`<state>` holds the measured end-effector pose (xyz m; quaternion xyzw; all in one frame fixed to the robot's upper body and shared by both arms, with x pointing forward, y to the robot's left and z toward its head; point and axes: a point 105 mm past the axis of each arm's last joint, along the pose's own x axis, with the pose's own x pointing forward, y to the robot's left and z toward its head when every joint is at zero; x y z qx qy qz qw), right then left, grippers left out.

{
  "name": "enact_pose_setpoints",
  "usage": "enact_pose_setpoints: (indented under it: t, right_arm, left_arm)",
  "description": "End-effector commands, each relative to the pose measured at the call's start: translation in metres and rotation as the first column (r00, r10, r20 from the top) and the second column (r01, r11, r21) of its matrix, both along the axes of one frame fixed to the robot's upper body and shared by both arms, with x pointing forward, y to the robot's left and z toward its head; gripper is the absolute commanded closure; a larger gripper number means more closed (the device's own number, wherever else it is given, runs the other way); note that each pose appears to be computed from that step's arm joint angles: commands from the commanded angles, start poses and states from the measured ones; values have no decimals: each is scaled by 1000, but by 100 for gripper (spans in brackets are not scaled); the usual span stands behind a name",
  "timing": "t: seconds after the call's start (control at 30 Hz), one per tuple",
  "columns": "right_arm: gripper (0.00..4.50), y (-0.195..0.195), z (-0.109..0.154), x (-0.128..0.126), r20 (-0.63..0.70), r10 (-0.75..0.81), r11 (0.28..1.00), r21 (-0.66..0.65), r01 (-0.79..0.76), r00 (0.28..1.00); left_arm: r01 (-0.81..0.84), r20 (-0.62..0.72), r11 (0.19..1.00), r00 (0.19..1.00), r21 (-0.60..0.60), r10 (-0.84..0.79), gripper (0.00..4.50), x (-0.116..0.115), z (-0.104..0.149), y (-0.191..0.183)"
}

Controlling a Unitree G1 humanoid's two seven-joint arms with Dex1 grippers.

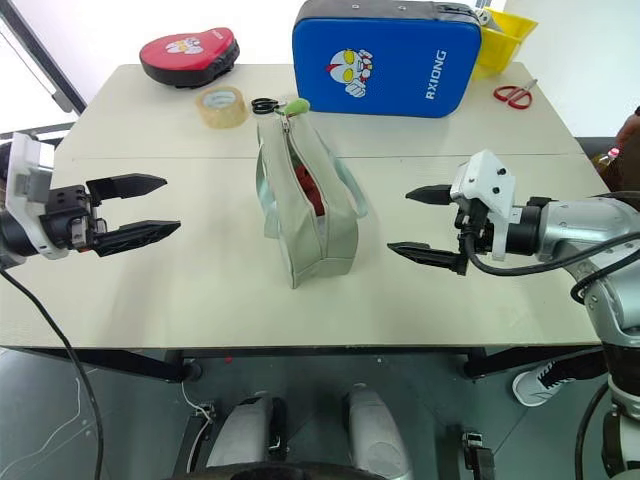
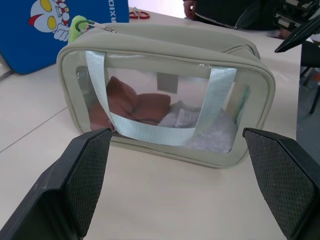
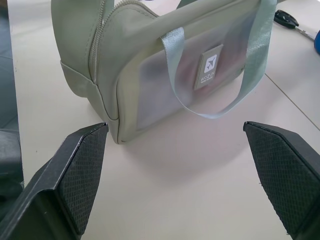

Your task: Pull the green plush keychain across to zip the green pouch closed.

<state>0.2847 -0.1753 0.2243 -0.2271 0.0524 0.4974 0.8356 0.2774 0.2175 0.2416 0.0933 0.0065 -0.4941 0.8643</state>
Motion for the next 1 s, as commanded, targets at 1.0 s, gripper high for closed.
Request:
enact_pose_setpoints:
  t: [1.0]
  right_arm:
    - [0,7,30,-1,104,-6,1000,19,4,995]
  left_arm:
    - [58,32,998,998,21,-59,4,-5,13,-3]
